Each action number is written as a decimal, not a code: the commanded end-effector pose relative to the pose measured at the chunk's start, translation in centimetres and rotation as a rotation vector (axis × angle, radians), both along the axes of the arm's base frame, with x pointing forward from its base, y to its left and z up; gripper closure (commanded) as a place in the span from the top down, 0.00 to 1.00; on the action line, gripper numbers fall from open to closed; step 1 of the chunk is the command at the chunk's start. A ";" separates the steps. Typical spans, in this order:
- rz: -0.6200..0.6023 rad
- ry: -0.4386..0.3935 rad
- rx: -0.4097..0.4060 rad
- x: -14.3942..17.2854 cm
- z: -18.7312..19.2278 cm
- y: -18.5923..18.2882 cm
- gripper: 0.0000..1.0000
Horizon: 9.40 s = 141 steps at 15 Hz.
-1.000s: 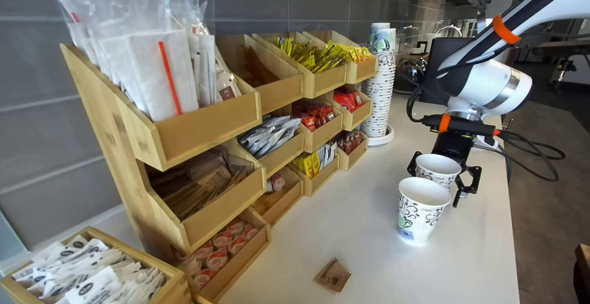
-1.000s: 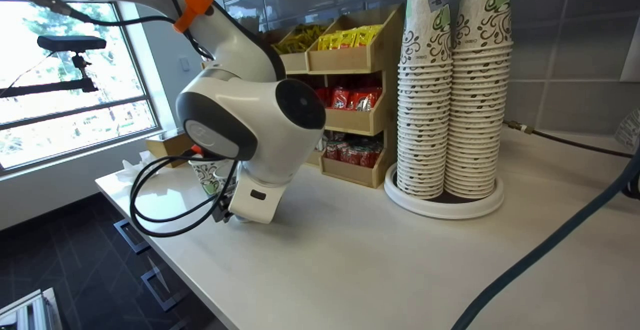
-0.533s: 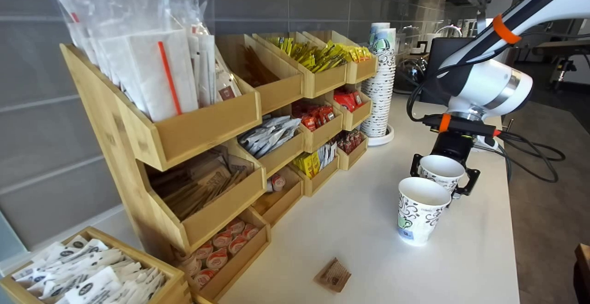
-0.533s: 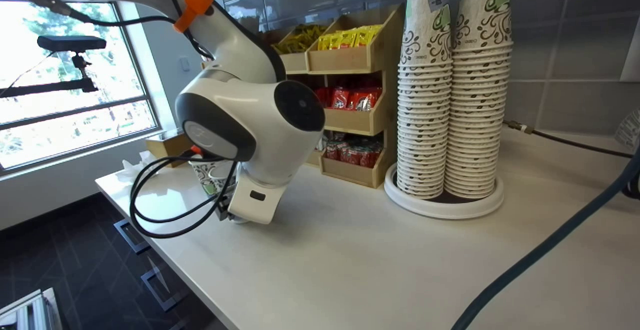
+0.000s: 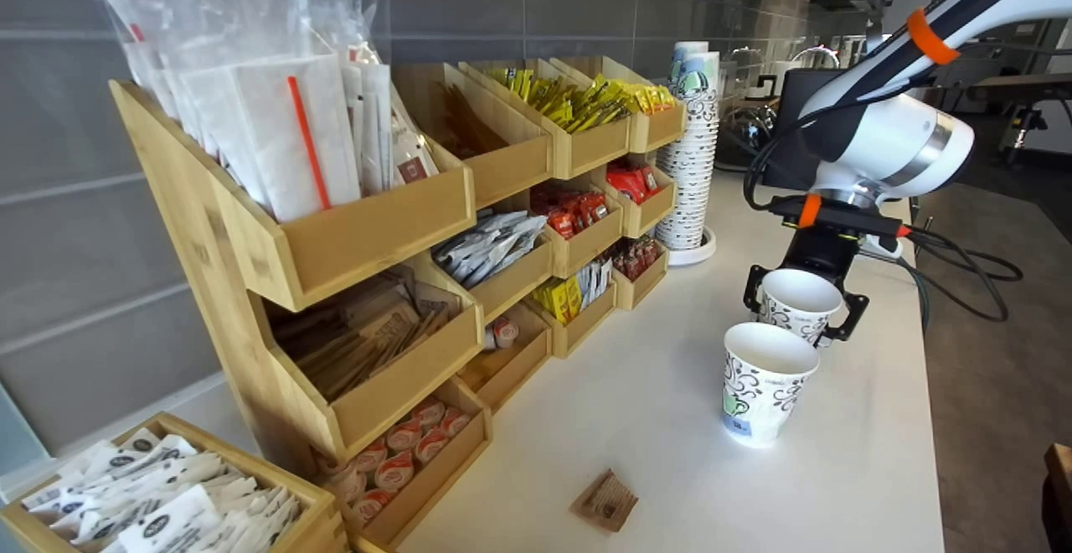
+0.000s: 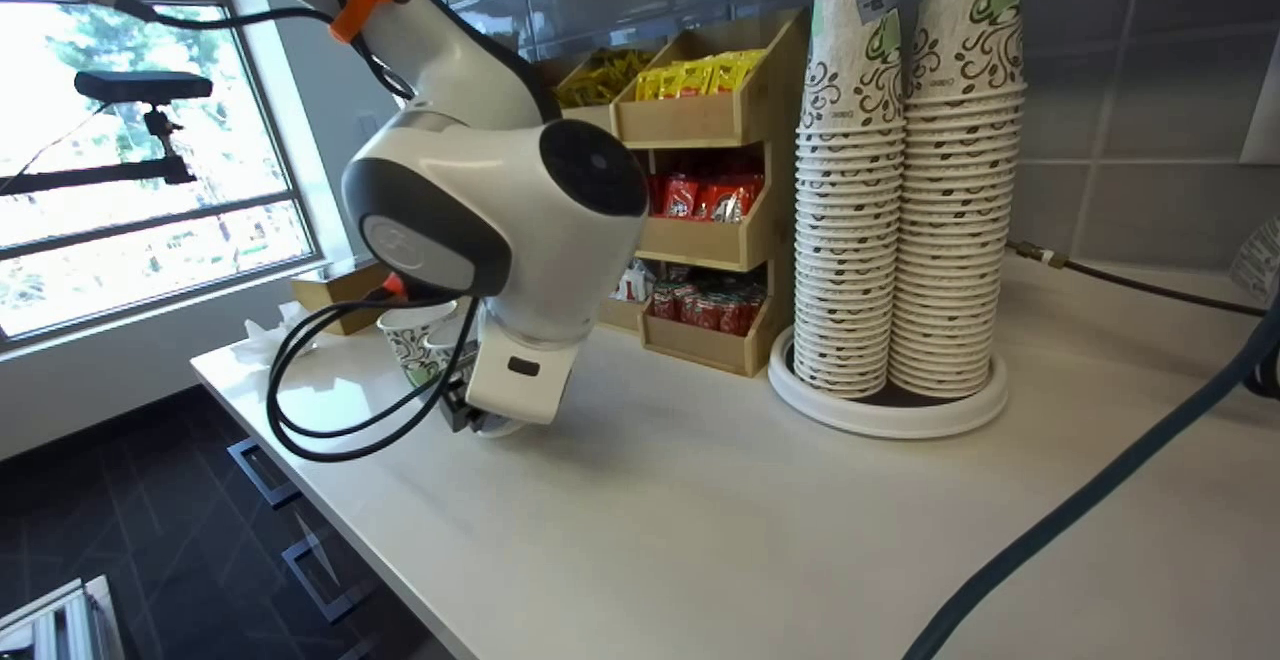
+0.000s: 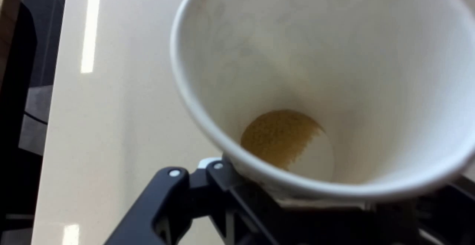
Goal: Pick up the white paper cup on the right and pour all its contents into the white paper cup on the left
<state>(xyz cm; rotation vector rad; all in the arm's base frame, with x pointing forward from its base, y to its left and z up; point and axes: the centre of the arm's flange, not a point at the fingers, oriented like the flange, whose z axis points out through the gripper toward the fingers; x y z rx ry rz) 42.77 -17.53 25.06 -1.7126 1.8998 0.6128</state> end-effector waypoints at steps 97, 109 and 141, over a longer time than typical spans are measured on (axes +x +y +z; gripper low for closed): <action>0.690 -0.409 -1.459 0.6 14.2 27.9 0.42; 0.711 -0.417 -1.651 -0.4 13.5 30.1 0.42; 0.743 -0.434 -1.933 -1.3 11.8 33.1 0.42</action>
